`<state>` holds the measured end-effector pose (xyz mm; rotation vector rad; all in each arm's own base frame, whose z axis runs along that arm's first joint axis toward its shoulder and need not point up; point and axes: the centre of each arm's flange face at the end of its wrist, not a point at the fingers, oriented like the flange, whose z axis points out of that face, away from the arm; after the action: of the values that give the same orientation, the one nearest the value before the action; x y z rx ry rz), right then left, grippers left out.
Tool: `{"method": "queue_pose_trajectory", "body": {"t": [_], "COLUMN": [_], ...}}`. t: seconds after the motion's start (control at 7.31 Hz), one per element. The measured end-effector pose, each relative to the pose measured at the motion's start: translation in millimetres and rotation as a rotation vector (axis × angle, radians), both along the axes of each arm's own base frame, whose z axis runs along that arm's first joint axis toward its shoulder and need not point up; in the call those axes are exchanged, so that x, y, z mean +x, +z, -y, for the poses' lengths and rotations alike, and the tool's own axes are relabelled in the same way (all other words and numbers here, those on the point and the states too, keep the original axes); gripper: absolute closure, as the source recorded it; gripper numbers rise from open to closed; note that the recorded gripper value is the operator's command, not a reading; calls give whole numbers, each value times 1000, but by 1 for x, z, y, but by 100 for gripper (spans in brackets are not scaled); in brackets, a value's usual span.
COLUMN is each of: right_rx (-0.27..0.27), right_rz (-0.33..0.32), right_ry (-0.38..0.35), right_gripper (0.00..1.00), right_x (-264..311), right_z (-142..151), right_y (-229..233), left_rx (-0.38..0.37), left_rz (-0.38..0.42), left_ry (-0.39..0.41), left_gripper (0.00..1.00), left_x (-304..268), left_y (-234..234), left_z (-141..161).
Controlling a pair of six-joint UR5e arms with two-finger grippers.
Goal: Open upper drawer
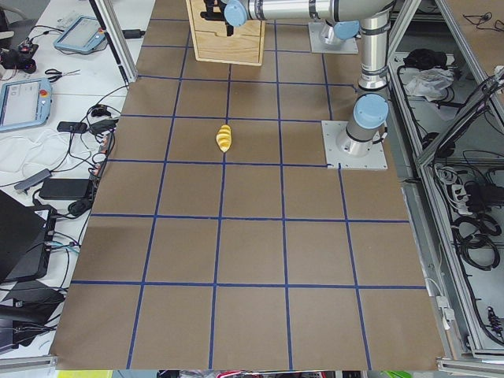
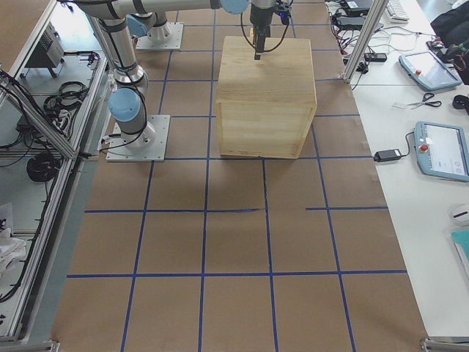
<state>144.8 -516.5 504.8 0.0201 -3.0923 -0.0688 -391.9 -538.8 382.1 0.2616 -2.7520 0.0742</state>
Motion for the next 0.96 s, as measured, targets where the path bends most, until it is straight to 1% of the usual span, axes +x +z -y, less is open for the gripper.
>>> {"method": "queue_pose_trajectory", "body": {"t": [0.96], "right_rx": [1], "right_rz": [0], "right_ry": [1], "right_gripper": [0], "right_x": [0], "right_z": [0], "right_y": [0], "left_rx": [3], "left_rz": [12], "left_ry": [-9], "left_gripper": [0], "left_x": [-2], "left_y": [-13], "left_z": [8]}}
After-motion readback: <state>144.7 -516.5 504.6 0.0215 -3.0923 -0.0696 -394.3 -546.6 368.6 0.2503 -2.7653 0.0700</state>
